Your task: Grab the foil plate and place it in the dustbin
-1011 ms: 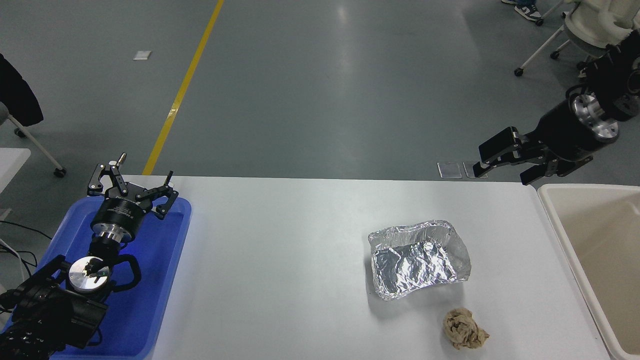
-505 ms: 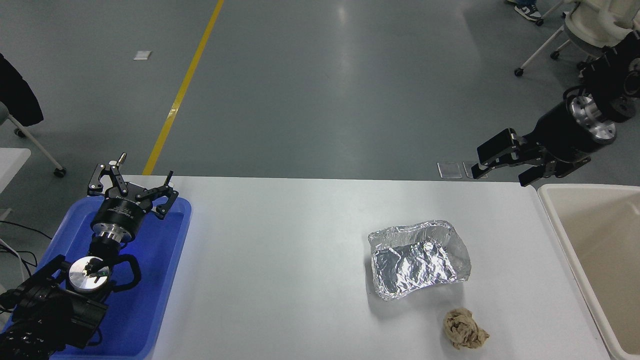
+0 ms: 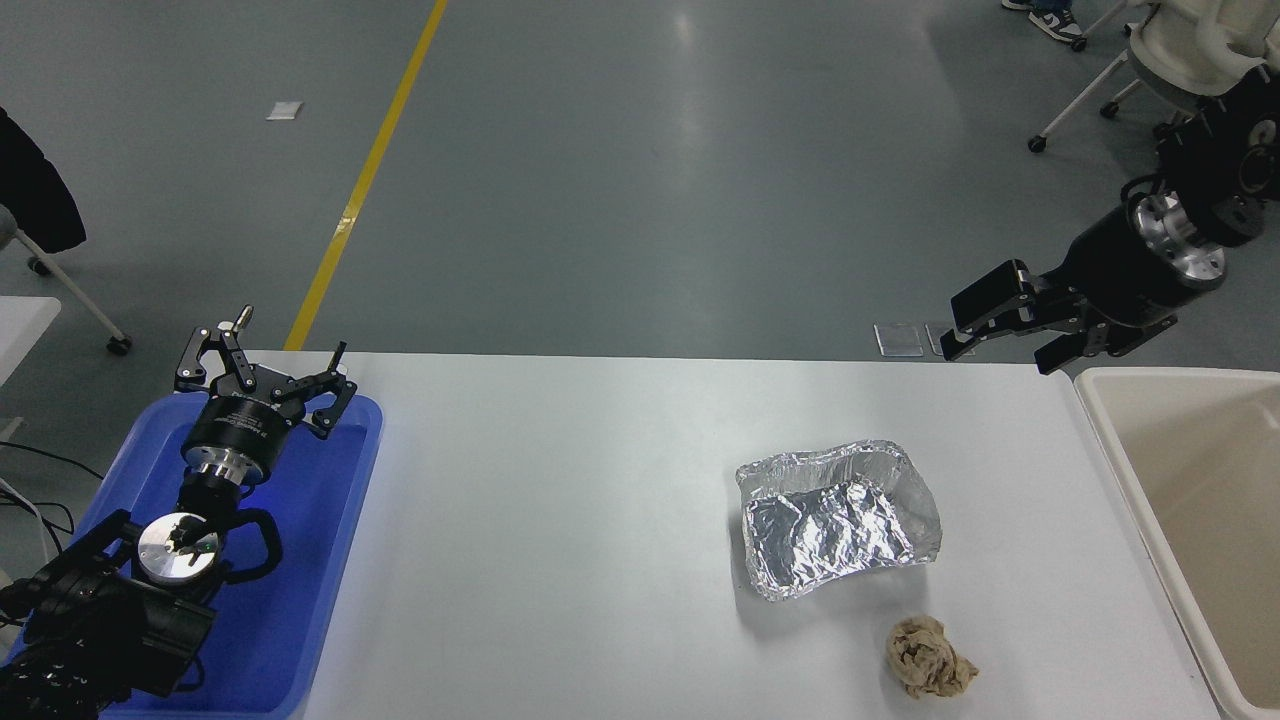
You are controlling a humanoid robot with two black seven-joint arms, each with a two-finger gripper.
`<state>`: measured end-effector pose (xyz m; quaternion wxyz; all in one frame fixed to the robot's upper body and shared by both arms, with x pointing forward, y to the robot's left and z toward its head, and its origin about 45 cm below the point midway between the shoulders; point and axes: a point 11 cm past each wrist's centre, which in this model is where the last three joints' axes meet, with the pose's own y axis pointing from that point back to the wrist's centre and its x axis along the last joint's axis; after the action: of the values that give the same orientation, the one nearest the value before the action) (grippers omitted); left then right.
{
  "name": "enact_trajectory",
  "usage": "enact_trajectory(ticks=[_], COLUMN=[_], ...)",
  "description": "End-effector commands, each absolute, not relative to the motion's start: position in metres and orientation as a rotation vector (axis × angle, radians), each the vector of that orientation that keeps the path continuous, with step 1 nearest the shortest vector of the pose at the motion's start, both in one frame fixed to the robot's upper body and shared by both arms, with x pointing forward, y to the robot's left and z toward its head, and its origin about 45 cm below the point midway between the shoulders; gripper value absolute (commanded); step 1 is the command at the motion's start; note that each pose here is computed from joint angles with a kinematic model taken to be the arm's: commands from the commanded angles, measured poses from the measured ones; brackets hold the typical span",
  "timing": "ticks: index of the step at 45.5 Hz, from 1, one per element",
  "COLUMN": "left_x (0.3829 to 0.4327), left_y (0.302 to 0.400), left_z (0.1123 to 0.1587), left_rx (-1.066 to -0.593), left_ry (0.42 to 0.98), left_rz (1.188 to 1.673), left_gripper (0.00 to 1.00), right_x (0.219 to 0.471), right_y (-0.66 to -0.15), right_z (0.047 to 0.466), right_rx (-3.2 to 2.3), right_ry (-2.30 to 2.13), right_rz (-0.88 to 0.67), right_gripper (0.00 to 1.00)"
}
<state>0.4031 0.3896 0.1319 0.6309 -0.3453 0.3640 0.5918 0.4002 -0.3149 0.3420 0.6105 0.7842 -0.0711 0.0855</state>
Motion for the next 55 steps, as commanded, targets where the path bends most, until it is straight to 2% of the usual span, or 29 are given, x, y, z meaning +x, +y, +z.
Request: enact_trajectory(ticks=[1, 14, 26, 37, 42, 50, 55], left_x=[0.4031, 0.4031, 0.4031, 0.4031, 0.4031, 0.4031, 0.4031], left_y=[0.3897, 0.3897, 0.3897, 0.3897, 0.3897, 0.3897, 0.3897], left_z=[0.1319, 0.1319, 0.1319, 0.1319, 0.1319, 0.1319, 0.1319], left_rx=[-0.791, -0.791, -0.791, -0.791, -0.791, -0.791, -0.791], left_ry=[0.833, 0.833, 0.833, 0.833, 0.833, 0.833, 0.833], left_rz=[1.355, 1.355, 1.355, 1.355, 1.355, 1.355, 1.355], left_gripper=[1.00, 1.00, 1.00, 1.00, 1.00, 1.00, 1.00], right_x=[0.404, 0.405, 0.412, 0.414, 0.414, 0.409, 0.407], right_y=[-0.304, -0.303, -0.295, -0.284, -0.294, -0.319, -0.332], right_z=[0.348, 0.354, 0.382, 0.378, 0.358, 0.293, 0.265], right_rx=[1.896, 1.890, 1.890, 1.924, 1.919, 1.848, 1.823], right_ry=[-0.233, -0.240, -0.268, -0.253, -0.256, -0.208, -0.225], right_rz=[0.169, 0.178, 0.251, 0.258, 0.212, 0.093, 0.074], right_gripper=[1.00, 1.00, 1.00, 1.00, 1.00, 1.00, 1.00])
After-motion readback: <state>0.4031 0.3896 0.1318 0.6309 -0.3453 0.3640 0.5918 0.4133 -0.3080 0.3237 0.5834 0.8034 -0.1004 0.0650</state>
